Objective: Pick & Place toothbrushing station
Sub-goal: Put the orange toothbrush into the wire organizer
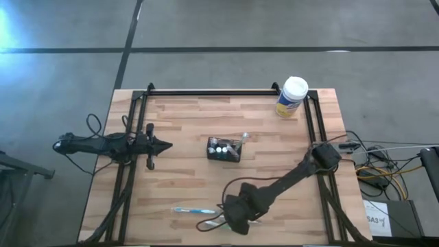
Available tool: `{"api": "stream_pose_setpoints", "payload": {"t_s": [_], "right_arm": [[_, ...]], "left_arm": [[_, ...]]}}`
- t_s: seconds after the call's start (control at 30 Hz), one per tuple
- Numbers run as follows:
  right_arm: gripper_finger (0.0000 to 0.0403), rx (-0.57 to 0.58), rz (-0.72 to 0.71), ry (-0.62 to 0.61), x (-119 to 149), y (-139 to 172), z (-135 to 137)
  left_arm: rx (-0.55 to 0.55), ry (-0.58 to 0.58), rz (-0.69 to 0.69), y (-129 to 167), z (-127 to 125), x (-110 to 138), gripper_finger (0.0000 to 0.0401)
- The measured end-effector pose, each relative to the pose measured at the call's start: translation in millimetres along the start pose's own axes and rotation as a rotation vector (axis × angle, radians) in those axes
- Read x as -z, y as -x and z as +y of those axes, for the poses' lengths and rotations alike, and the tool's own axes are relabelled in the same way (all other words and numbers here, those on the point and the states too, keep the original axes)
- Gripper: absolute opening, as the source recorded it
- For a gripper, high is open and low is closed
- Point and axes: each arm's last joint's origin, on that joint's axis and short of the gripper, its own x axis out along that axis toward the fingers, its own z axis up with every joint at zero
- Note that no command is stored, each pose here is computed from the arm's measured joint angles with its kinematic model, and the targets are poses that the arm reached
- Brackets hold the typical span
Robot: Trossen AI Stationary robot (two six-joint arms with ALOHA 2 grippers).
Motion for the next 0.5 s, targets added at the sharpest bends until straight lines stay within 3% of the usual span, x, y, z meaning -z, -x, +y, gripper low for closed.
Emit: {"api": "stream_pose_setpoints", "payload": {"t_s": [0.23, 0.5], "right_arm": [[0.0231, 0.056, 0.021, -0.007, 7.1, -14.9, -7.1], [0.0186, 0.091, 0.018, -0.007, 12.4, -25.5, -13.3]], "left_arm": [[0.006, 0.009, 0.002, -0.1, -0.2, 0.3, 0.0016], [0.009, 0.009, 0.002, -0.2, -0.2, 0.5, 0.0014]]}}
